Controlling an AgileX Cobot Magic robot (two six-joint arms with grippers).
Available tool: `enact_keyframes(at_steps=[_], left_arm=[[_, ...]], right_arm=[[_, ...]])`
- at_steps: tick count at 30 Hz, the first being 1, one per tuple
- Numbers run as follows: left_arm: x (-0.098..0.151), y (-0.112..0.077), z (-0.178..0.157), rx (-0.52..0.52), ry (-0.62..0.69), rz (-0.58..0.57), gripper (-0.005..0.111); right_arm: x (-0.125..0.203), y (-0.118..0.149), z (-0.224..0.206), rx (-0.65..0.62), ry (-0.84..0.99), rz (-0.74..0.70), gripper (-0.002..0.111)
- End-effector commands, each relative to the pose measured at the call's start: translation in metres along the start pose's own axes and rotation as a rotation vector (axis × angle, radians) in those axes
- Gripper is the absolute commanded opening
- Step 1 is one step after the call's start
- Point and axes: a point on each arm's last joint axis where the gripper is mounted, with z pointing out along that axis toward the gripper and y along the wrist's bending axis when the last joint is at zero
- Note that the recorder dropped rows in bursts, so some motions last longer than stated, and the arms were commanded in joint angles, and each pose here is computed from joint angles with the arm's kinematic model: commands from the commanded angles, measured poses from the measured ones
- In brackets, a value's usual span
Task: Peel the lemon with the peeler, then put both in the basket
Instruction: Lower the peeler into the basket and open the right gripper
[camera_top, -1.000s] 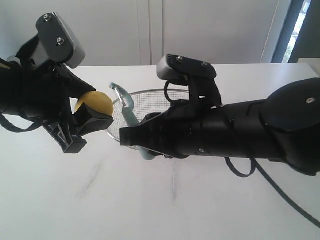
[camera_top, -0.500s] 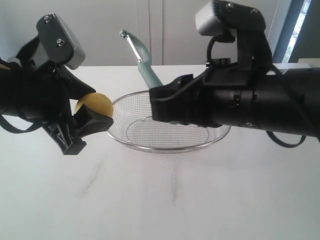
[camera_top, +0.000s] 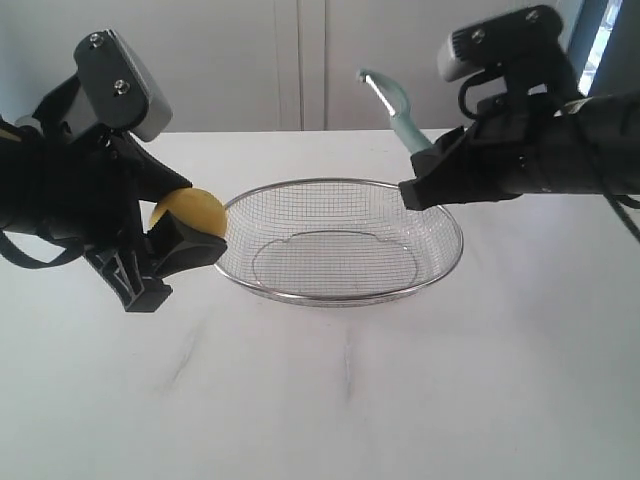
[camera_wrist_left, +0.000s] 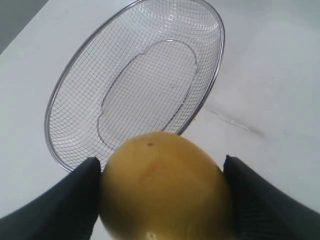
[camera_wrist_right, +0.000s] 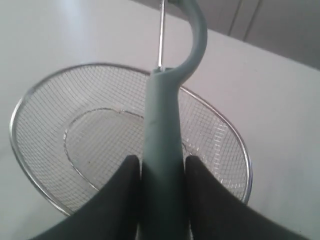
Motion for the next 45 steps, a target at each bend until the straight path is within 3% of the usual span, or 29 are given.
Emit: enact_keyframes(at_steps=[1, 8, 31, 36, 45], left_arm=[[-0.001, -0.001, -0.003, 0.004, -0.010, -0.007, 0.000], [-0.001, -0.001, -0.003, 0.004, -0.010, -0.007, 0.000], [-0.001, -0.001, -0.003, 0.003, -0.012, -0.009, 0.000], [-0.001, -0.001, -0.003, 0.003, -0.012, -0.009, 0.000], [-0.001, -0.001, -0.003, 0.001, -0.013, -0.009, 0.000]], right_arm=[[0.005, -0.009, 0.034, -0.001, 0.138, -0.031, 0.000], [0.008, -0.017, 0.081, -0.023, 0.294, -0.047, 0.000], [0.059, -0.023, 0.157, -0.001, 0.384, -0.041, 0.001], [0.064, -0.023, 0.160, -0.007, 0.403, -0.030, 0.022], [0.058, -0.021, 0.153, -0.014, 0.399, -0.030, 0.037]])
